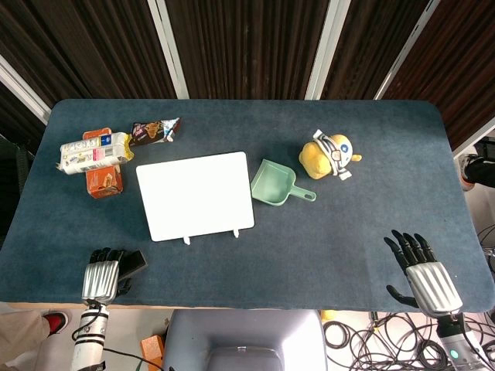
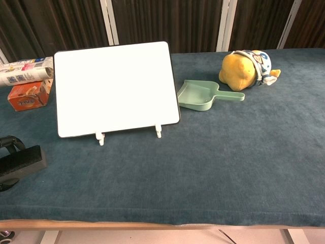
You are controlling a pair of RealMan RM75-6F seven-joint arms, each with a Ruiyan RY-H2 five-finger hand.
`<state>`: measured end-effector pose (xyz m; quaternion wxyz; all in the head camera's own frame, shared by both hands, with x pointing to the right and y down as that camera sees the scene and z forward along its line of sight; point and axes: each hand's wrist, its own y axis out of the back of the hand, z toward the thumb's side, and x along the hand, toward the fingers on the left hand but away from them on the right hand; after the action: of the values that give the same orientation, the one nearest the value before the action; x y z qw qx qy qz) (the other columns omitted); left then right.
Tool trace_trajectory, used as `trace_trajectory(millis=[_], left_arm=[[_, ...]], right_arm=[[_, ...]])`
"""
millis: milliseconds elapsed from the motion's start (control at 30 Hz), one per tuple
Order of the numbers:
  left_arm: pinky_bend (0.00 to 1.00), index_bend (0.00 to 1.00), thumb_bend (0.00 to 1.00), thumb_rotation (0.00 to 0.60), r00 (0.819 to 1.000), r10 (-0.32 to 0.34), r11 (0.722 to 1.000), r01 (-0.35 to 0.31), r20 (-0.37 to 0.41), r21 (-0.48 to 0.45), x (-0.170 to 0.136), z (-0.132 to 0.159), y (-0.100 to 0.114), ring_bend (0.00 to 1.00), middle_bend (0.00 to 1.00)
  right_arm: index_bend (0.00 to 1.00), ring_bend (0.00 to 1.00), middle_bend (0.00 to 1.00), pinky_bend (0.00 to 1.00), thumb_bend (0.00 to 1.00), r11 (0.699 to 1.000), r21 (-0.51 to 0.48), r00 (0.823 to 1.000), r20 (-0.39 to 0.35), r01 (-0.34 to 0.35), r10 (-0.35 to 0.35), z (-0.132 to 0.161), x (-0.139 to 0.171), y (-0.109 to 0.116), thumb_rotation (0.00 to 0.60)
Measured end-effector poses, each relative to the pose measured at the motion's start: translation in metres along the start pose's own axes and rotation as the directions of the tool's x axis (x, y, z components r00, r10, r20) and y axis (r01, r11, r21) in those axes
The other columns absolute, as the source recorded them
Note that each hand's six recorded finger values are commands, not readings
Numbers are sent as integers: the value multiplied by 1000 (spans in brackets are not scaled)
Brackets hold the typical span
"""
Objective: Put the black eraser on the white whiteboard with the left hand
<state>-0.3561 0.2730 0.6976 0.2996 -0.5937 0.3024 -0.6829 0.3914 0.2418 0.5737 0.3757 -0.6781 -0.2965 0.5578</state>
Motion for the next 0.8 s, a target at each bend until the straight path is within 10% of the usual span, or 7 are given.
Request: trace_trajectory(millis=[400, 800], left_arm=[[177, 476, 333, 540, 1000, 21, 1000, -21, -10, -21, 6, 1, 3, 333, 575], [229, 741, 600, 600, 996, 89, 995, -88, 4, -43, 12, 5, 13, 595, 875]], right_arm=[[0, 0, 0, 0, 158, 1000, 4, 1000, -3, -7, 7, 1, -1, -2, 600], [0, 0, 0, 0, 158, 1000, -3, 1000, -1, 0, 0, 0, 0, 0, 600]])
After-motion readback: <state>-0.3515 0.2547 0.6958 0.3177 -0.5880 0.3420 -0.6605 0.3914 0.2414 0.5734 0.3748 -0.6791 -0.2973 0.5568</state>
